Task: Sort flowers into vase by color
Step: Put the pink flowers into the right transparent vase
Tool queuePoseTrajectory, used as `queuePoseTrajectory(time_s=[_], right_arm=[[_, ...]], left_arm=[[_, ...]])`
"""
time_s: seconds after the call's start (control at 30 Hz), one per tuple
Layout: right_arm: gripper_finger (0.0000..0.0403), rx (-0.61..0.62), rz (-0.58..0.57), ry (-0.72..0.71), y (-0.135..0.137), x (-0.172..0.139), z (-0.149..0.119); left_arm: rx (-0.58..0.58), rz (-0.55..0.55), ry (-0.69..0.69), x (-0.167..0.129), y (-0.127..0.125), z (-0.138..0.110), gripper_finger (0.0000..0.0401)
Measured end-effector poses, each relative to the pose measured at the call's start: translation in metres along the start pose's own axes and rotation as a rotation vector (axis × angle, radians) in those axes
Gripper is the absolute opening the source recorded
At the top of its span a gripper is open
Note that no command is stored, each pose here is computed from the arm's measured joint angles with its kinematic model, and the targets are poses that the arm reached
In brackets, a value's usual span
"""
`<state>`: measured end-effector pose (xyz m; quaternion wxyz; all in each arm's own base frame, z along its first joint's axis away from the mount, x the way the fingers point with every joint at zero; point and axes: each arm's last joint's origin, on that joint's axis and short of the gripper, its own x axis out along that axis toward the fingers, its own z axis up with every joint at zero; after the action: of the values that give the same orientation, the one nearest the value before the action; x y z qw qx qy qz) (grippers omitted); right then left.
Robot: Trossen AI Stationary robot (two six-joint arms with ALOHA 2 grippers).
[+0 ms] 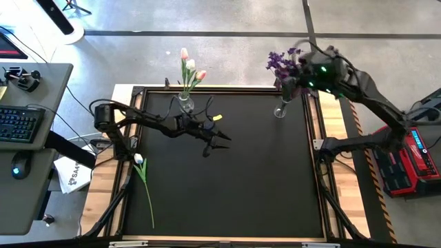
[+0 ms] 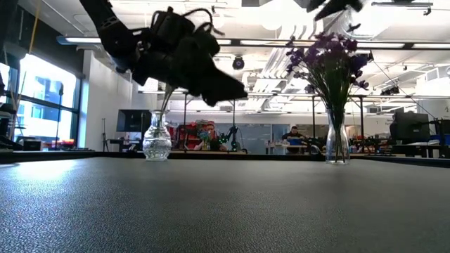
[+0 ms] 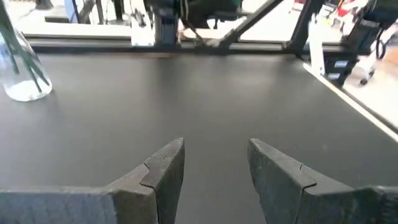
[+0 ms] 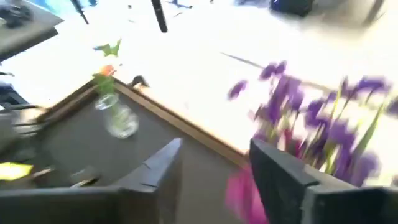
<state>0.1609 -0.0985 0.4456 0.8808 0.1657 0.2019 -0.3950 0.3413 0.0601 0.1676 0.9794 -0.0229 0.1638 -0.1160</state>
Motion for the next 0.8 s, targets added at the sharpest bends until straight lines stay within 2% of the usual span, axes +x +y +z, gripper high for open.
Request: queuePoseTrajectory(time_s=[0.2,0.37,0.57,0.7,0.8], right_arm=[[0.0079,-0.171,-0.195,0.019,-0.012,0.049,0.035],[0.0010,-0.184,-0.284,0.139,-0.036,0.094,0.045],[0.0010,-0.137,-0.331,0.353,-0.048,0.122,0.019],[0.0001,-0.133,-0.339,0.388,-0.045,0.130,0.007],[0.0005,-0.155,-0.389,0.353,-0.040,0.128,0.010]], left_arm=[[0.018,0.005,-0.063,-0.012,-0.004,0.020,0.0165],[0.026,0.036,-0.083,-0.016,-0.005,0.027,0.0165],[0.046,0.077,-0.010,-0.022,-0.006,0.025,0.0165],[0.053,0.082,-0.011,-0.027,-0.008,0.030,0.0165],[0.056,0.084,-0.008,-0.033,-0.010,0.035,0.0165]])
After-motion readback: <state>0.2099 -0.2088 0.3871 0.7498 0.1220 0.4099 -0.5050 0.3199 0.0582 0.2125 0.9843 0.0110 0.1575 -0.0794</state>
